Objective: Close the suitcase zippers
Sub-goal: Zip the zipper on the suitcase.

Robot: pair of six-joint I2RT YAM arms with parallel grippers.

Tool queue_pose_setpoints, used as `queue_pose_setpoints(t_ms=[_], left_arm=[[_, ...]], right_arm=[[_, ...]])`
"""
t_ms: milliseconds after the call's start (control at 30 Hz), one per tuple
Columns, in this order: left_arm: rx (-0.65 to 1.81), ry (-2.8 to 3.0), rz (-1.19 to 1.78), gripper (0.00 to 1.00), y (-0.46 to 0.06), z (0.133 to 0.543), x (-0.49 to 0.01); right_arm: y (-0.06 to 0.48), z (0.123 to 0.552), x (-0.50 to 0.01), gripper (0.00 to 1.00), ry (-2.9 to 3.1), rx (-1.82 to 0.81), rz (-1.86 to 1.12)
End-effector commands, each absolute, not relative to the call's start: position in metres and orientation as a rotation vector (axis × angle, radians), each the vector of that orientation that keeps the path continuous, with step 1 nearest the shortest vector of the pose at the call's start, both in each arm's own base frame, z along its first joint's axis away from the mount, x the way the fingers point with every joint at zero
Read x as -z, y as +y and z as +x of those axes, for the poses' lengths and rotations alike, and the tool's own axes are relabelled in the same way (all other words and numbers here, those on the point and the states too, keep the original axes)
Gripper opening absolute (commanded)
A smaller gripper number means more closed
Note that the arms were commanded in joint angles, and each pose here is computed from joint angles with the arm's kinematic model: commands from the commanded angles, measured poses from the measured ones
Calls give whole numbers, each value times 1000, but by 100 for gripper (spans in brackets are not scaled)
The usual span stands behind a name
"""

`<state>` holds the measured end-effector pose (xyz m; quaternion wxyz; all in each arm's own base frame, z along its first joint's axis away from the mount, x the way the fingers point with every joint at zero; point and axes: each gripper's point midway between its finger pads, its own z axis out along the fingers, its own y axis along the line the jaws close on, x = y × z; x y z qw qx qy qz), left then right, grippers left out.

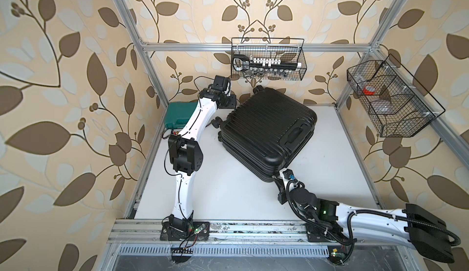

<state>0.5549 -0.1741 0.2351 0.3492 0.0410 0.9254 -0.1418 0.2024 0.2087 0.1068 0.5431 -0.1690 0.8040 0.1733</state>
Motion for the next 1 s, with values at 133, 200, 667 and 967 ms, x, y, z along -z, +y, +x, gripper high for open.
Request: queue_pose_setpoints(t_ms=[133,200,667,967], left_arm=[[206,2541,77,46,-149,533,-206],[158,2570,66,45,-140,523,-200],[267,2793,98,37,-133,416,-171],[556,2819,170,38,-154,356,-188]], right_arm=[[199,219,-113,0,1917,-341,-351],[197,222,-114,0,1914,-336,-348],[171,258,-125,0,1936,-255,-250],[146,281,-125,0,1969,-222,-164]])
